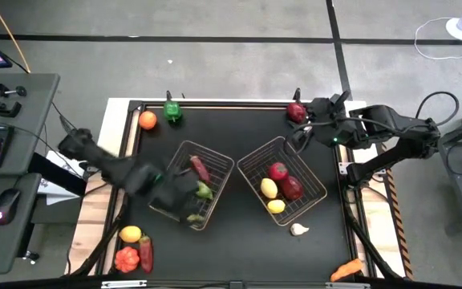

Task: Sort produce into baskets
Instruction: Put the red chili pepper into the left basket

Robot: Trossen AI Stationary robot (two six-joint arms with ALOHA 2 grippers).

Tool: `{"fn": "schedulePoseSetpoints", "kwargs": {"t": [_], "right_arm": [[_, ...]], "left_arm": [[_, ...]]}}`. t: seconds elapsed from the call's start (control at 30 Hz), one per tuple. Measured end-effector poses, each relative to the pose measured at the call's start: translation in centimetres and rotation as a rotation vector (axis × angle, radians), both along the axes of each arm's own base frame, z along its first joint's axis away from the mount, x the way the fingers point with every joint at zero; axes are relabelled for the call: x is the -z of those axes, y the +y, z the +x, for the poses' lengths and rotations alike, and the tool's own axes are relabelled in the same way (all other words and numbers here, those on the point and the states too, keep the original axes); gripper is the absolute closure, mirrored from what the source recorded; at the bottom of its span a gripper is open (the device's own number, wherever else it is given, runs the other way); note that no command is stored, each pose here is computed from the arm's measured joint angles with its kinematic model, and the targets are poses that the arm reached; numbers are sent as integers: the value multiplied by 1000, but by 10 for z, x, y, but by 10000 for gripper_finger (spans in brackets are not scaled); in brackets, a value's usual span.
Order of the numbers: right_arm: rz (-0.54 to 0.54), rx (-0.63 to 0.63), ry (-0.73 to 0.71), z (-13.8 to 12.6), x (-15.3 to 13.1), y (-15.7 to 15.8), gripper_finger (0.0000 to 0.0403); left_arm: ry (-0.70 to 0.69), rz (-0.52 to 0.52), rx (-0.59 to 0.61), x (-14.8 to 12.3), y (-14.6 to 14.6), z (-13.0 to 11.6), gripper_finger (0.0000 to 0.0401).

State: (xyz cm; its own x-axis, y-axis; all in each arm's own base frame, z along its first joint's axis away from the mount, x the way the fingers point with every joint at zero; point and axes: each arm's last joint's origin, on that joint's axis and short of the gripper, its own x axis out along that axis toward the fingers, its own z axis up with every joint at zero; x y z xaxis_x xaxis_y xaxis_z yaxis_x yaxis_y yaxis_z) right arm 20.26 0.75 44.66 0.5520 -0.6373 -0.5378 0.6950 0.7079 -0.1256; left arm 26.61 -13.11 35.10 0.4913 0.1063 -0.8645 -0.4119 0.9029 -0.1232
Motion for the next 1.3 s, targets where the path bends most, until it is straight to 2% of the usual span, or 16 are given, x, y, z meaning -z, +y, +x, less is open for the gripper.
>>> {"fn": "schedulePoseSetpoints", "kwargs": {"t": [0.13,0.23,0.4,0.57,0.7,0.83,1.07,1.3], "right_arm": [[-1,0,7,0,0,0,74],[-2,0,8,-1,0,0,74],[-3,1,7,-1,0,0,74],[-3,1,8,-1,0,0,74],[-3,2,7,0,0,0,74],[-3,1,6,0,0,0,74],[8,-3,3,0,0,0,74],[25,12,-15,0,0,0,74]], "left_arm": [[142,-173,-273,8,-40,-41,64],[329,-254,-426,26,-70,-57,64],[622,-296,-510,70,-116,-57,64],[698,-276,-551,113,-146,-48,64],[740,-226,-581,139,-154,-46,64],[771,-192,-640,154,-149,-53,64],[710,-323,-713,169,-137,-67,64],[720,-279,-765,183,-127,-78,64]]}}
